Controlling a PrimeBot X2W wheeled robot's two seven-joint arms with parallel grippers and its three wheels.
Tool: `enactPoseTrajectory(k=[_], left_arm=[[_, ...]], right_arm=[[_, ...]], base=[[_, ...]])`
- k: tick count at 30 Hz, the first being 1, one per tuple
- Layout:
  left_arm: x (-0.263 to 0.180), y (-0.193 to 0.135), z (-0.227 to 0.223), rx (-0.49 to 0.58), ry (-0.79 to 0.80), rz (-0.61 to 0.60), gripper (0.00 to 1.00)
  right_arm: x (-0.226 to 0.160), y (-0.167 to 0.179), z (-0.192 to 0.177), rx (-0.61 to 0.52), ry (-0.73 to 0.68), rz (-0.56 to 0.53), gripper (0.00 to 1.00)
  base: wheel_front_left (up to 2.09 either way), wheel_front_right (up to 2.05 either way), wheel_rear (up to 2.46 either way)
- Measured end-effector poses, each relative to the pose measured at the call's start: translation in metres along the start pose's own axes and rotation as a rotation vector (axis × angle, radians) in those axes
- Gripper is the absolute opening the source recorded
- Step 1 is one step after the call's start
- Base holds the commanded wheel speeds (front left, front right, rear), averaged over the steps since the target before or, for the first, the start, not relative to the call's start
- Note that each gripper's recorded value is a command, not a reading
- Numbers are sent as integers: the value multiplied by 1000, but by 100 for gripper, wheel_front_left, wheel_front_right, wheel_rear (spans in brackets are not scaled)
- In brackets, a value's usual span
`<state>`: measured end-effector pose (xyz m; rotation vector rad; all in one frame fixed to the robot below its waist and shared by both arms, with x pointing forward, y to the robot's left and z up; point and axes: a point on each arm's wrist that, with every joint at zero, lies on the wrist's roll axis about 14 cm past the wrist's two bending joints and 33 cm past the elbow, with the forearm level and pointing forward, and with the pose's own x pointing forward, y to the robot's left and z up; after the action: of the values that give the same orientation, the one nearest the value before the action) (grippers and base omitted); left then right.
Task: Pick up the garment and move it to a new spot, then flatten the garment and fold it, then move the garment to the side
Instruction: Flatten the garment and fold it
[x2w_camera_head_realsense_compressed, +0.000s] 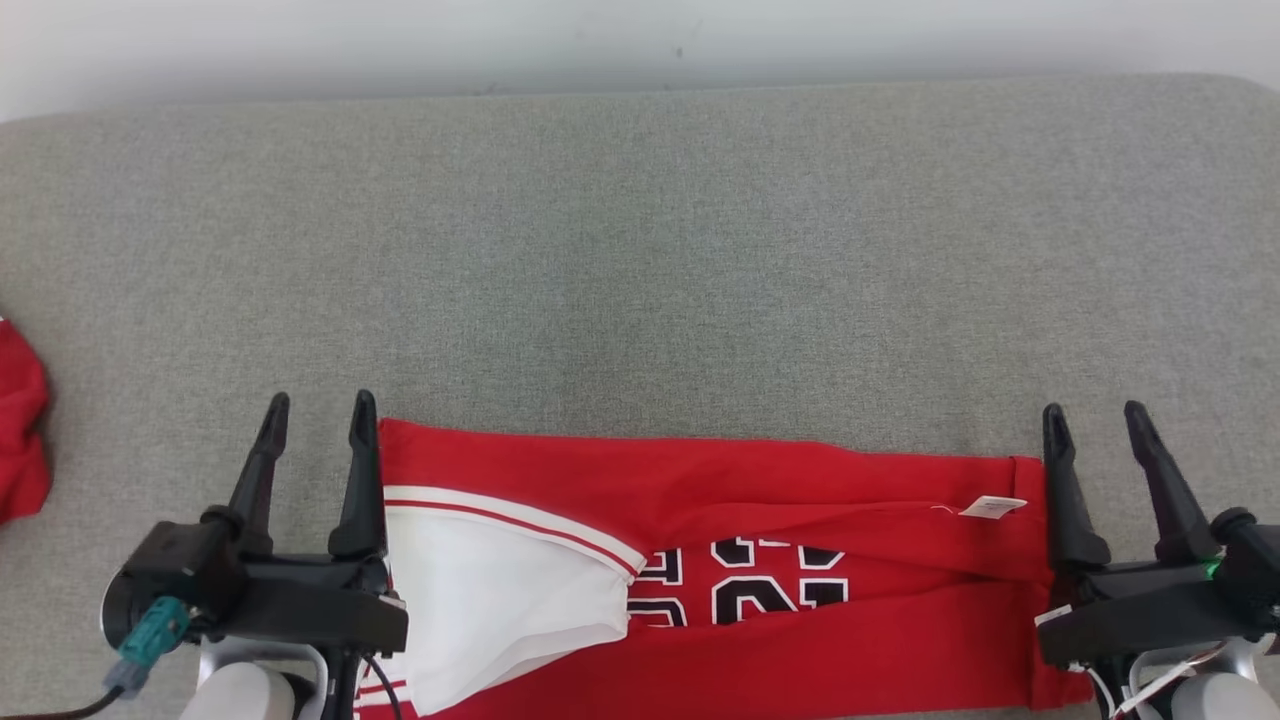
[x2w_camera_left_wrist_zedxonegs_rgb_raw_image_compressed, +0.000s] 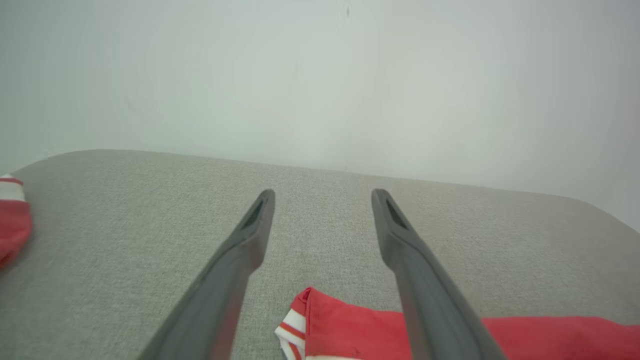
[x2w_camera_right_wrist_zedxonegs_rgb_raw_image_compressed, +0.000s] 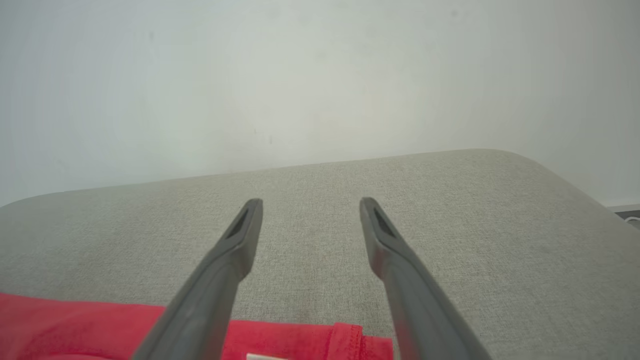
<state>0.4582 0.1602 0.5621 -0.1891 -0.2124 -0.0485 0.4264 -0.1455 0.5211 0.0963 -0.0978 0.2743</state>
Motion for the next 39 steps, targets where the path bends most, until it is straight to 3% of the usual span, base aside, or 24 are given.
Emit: enactPoseTrajectory(k=[12,28,39], left_arm=[[-17,1,-9,104,25,-15,100],[-25,5,-2,132,8,-3,100],[-25,5,-10,139,25,-2,100]], right_arm=[[-25,5,-16,-3,88,-13,100],[-27,11,-15,6,99,-3,100],[-45,-21,-74,41,268,-93,100]], base=[[0,0,0],[0,0,0],[0,0,0]])
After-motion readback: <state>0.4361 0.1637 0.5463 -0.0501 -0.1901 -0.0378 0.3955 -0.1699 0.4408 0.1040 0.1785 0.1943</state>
